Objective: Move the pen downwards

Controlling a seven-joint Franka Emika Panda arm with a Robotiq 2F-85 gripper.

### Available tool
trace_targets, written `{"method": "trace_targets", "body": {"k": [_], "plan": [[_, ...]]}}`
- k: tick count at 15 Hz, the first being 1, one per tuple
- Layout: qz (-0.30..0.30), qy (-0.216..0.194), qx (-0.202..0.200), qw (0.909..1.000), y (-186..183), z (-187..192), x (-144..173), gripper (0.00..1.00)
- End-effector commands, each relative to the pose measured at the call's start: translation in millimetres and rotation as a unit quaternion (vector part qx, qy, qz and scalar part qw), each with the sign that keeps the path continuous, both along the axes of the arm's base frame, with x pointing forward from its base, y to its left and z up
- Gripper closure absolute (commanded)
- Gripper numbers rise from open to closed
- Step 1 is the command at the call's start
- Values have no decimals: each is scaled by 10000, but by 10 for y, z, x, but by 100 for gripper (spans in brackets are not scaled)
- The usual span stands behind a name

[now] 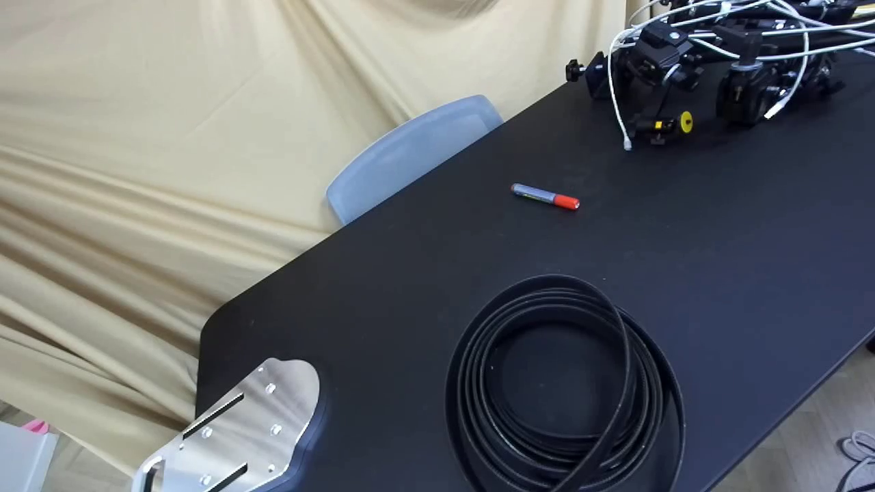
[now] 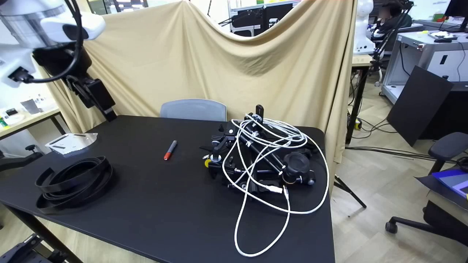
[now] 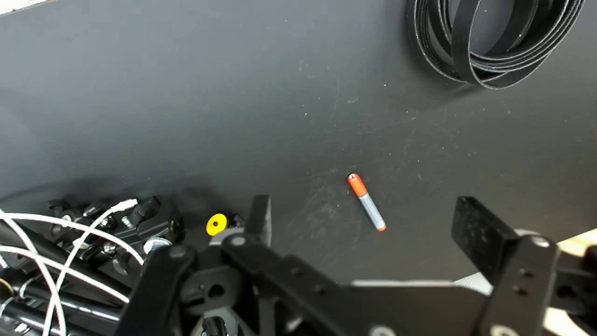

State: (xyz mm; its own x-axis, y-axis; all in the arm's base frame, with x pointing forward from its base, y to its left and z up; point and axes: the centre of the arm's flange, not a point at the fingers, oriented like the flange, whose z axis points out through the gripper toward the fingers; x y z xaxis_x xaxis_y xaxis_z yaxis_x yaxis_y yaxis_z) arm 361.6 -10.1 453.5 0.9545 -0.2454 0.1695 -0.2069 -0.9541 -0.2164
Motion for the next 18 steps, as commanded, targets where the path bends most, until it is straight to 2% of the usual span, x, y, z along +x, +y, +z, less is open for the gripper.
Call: {"method": "trace_targets", "body": {"k": [1, 4, 10, 14, 18], "plan": [[0, 0, 0, 10000, 0, 0, 0, 0], [-29, -33, -50, 10000, -14, -86, 120, 0], [466, -72, -364, 9982, 63, -511, 764, 0], [1067, -110, -702, 9917, 323, -841, 1168, 0], [1677, -244, -878, 9816, 690, -1131, 1505, 0]]}}
